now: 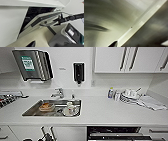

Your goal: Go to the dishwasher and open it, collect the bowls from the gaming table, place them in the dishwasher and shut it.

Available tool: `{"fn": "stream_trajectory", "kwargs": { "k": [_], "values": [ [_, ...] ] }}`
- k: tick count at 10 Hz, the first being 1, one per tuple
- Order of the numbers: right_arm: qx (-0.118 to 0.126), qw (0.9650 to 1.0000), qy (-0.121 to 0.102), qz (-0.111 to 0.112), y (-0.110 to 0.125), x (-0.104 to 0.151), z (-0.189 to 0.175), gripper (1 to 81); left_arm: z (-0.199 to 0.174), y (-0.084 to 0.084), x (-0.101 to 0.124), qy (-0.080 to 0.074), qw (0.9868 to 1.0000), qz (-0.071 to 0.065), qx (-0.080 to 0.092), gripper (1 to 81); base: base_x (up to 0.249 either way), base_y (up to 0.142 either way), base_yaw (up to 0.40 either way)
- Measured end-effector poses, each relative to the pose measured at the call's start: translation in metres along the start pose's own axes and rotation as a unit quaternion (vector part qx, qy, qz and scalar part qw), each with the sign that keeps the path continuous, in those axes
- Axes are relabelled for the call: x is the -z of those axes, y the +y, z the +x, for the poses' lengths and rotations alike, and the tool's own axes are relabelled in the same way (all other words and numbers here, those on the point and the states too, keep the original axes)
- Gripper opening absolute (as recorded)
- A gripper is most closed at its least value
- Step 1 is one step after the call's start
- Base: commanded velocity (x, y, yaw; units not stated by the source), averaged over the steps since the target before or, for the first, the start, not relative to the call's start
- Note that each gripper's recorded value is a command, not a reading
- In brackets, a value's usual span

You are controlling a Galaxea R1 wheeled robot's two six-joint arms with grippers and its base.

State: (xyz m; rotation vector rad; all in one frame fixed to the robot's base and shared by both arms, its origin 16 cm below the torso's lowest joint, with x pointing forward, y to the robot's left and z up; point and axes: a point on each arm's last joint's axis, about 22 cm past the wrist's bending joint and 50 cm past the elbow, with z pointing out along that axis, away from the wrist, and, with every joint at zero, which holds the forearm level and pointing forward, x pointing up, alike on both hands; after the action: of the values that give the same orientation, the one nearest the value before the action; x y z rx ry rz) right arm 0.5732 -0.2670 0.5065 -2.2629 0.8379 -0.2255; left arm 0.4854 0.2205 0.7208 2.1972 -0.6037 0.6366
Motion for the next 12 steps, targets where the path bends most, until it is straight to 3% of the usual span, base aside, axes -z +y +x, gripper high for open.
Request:
{"fn": "stream_trajectory", "kwargs": {
  "k": [2, 5, 6, 7, 9, 12],
  "values": [
    [-0.006, 0.9999, -0.006, -0.008, 0.01, -0.007, -0.009, 81.1, -0.001, -0.001, 0.002, 0.001, 1.0, 0.002, 0.001, 81.1, -0.087, 0.0, 0.0],
    [-0.015, 0.9983, -0.035, -0.044, 0.04, -0.021, -0.039, 81.1, 0.0, 0.001, 0.0, 0.0, 1.0, 0.0, 0.0, 81.1, -0.087, 0.0, 0.0],
    [-0.033, 0.9972, -0.042, -0.052, 0.052, -0.027, -0.052, 81.1, 0.0, 0.001, -0.001, 0.001, 1.0, -0.002, 0.0, 81.1, -0.087, 0.0, 0.0],
    [-0.042, 0.9968, -0.042, -0.054, 0.056, -0.029, -0.054, 81.1, 0.0, 0.001, -0.001, 0.0, 1.0, -0.002, 0.0, 81.1, -0.086, 0.0, 0.0],
    [-0.015, 0.9978, -0.045, -0.047, 0.046, -0.034, -0.055, 81.1, 0.001, 0.003, -0.003, 0.001, 1.0, -0.004, 0.0, 81.1, -0.087, 0.0, 0.0],
    [-0.018, 0.9977, -0.052, -0.04, 0.048, -0.044, -0.07, 81.1, 0.001, 0.003, -0.004, 0.0, 1.0, -0.006, 0.002, 81.1, -0.087, 0.0, 0.0]
  ]
}}
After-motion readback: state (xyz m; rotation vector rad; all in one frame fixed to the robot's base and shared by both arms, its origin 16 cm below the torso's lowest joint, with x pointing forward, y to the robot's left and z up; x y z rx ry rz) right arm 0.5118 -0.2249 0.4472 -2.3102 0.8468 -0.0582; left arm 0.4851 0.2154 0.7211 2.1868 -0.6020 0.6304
